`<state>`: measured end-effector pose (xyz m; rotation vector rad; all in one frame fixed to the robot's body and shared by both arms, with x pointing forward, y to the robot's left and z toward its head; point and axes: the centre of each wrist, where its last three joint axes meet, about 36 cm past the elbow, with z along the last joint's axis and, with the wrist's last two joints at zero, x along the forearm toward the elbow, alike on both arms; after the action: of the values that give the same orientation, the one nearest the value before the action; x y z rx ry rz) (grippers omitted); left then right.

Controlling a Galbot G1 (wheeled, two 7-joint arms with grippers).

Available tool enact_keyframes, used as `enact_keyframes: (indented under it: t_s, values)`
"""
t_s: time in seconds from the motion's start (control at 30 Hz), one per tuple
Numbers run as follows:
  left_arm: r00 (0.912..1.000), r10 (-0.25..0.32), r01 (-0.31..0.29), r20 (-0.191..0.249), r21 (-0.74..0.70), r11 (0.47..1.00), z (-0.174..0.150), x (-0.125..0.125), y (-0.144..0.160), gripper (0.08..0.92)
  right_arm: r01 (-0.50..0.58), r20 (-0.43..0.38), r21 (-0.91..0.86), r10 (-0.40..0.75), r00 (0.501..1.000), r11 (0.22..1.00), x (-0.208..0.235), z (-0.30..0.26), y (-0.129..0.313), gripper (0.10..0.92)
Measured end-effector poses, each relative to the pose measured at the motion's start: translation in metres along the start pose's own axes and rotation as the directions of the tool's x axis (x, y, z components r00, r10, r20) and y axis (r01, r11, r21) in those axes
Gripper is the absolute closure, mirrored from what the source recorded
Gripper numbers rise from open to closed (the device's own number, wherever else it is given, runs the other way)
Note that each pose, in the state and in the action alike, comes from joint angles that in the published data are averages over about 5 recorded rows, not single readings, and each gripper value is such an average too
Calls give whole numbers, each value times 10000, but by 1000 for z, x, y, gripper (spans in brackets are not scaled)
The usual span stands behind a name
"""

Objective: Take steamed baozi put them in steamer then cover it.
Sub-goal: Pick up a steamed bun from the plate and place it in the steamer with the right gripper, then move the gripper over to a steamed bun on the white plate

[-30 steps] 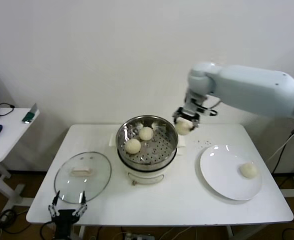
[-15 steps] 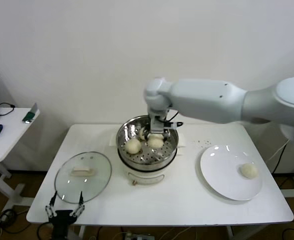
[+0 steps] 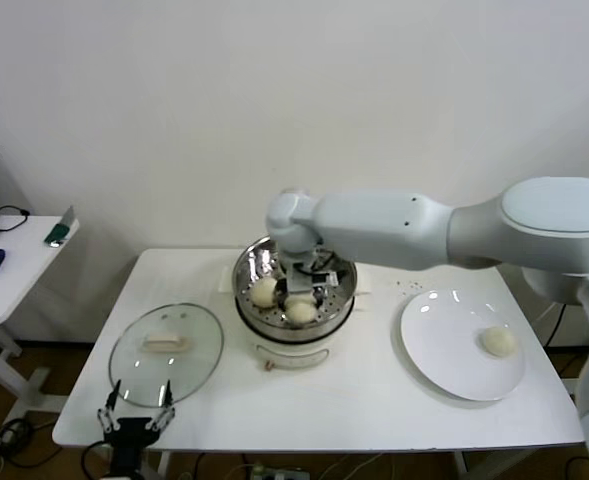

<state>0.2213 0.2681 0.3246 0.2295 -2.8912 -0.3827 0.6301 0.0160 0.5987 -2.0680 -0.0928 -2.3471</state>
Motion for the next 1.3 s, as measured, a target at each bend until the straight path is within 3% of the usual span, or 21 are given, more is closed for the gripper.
enact_keyframes:
  t_s: [0.5,0.8,0.97,1.13,1.3]
  values:
    - [10000,18,-18,0,-51,10000,1,-1,1,177,-299,-389,-336,286,9988,9990,25,12,14,200]
    - [10000,92,-91,23,-126,9999,0,-1,1,177,-1170,-929,-3001,930,9913,9467,60,35,93,200]
    - [9998,193,-191,91,-176,9997,-2,-2,1,177,-1909,-1295,-5858,1416,9814,7876,65,42,166,200]
    - [9996,233,-230,140,-191,9996,-4,-4,-1,177,-2157,-1584,-8153,1512,9757,5374,60,39,245,200]
    - [9993,278,-272,232,-252,9993,-7,-7,-3,177,-1892,-1525,-9349,1416,9781,3004,39,24,316,200]
